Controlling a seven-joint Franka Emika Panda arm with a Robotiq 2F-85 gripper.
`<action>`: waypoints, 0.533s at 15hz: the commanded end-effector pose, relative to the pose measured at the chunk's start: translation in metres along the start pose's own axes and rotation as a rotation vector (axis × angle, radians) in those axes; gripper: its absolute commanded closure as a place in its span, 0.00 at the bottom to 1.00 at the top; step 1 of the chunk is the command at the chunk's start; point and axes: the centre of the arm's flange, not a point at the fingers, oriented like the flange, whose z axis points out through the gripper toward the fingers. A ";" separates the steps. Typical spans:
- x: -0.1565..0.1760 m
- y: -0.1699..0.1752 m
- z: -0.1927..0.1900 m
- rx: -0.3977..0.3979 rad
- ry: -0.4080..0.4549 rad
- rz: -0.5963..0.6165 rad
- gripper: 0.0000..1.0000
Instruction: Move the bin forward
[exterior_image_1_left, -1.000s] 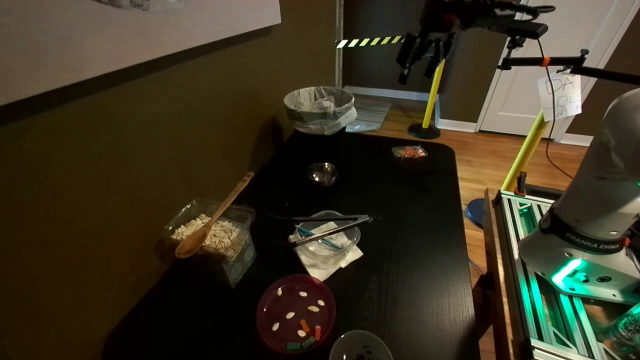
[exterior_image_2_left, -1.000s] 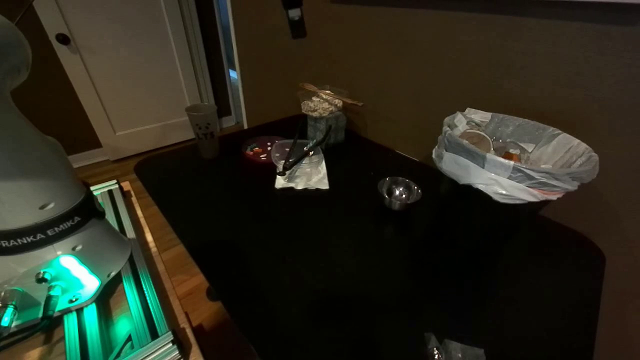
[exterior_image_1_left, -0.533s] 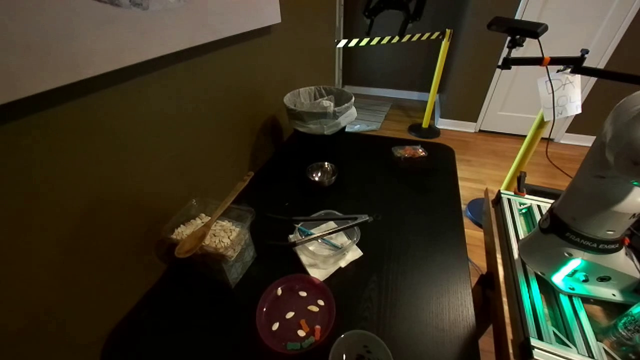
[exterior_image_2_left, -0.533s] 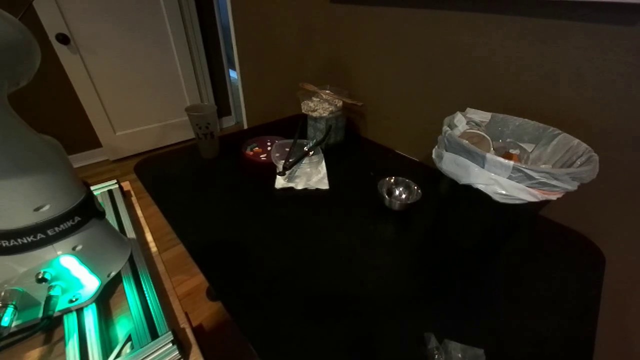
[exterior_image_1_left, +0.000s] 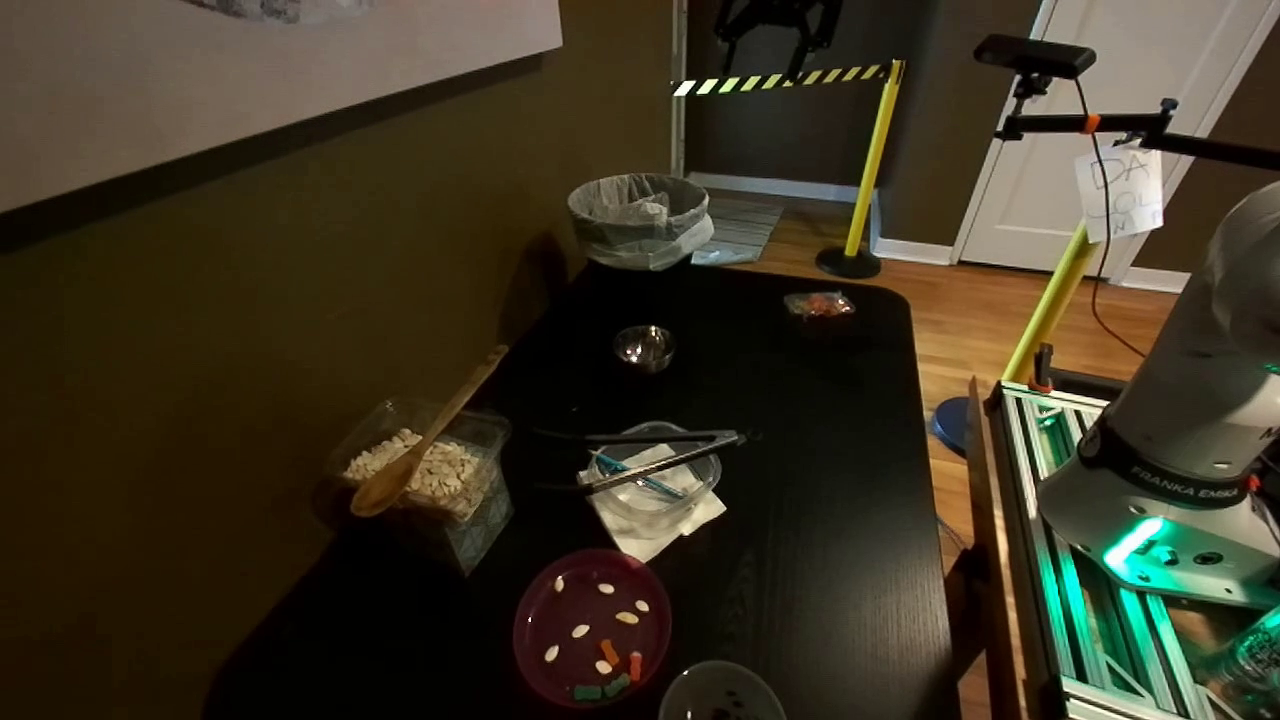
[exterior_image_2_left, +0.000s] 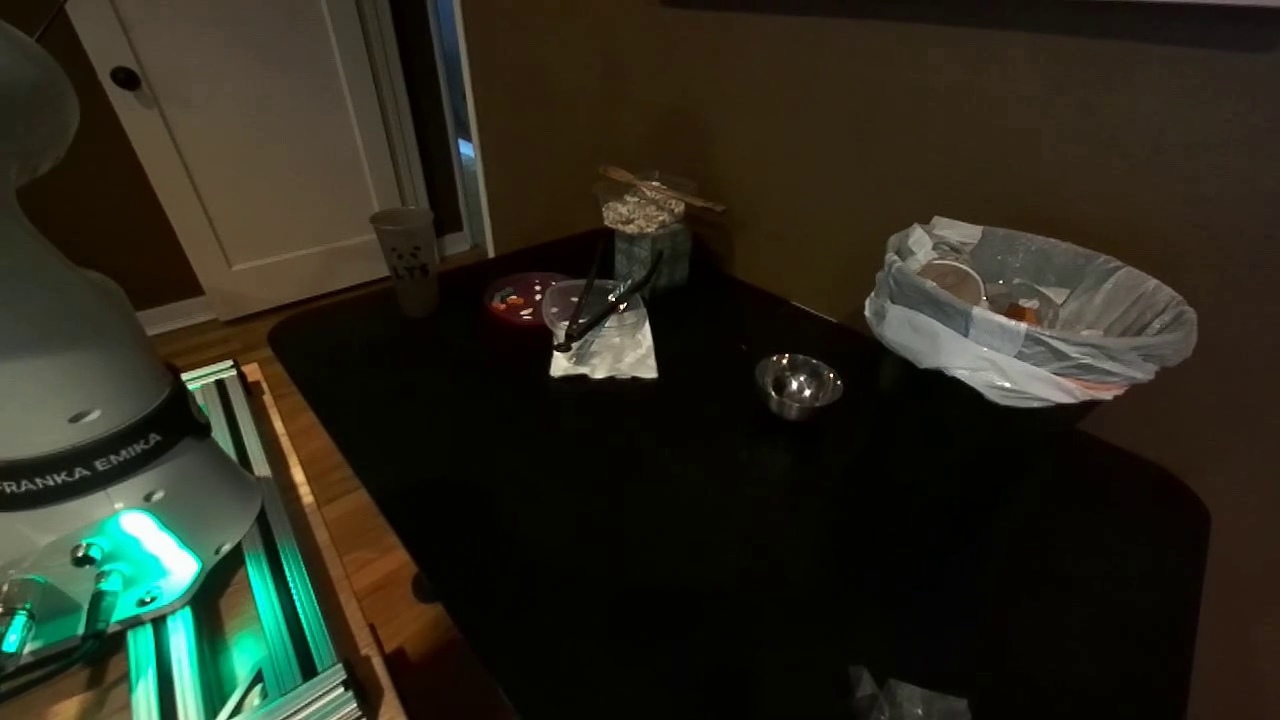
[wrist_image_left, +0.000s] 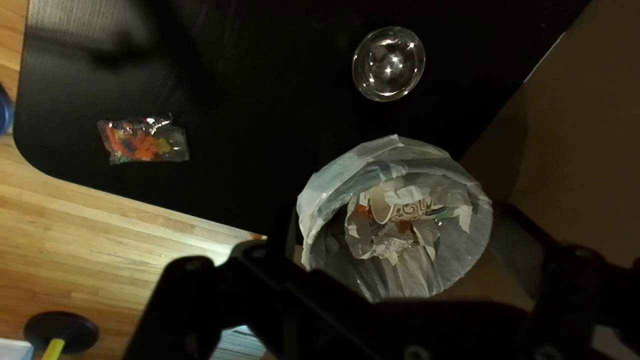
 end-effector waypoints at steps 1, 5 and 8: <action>0.045 -0.013 0.030 -0.041 -0.031 0.192 0.00; 0.092 -0.017 0.087 -0.070 -0.072 0.389 0.00; 0.123 -0.014 0.126 -0.094 -0.126 0.532 0.00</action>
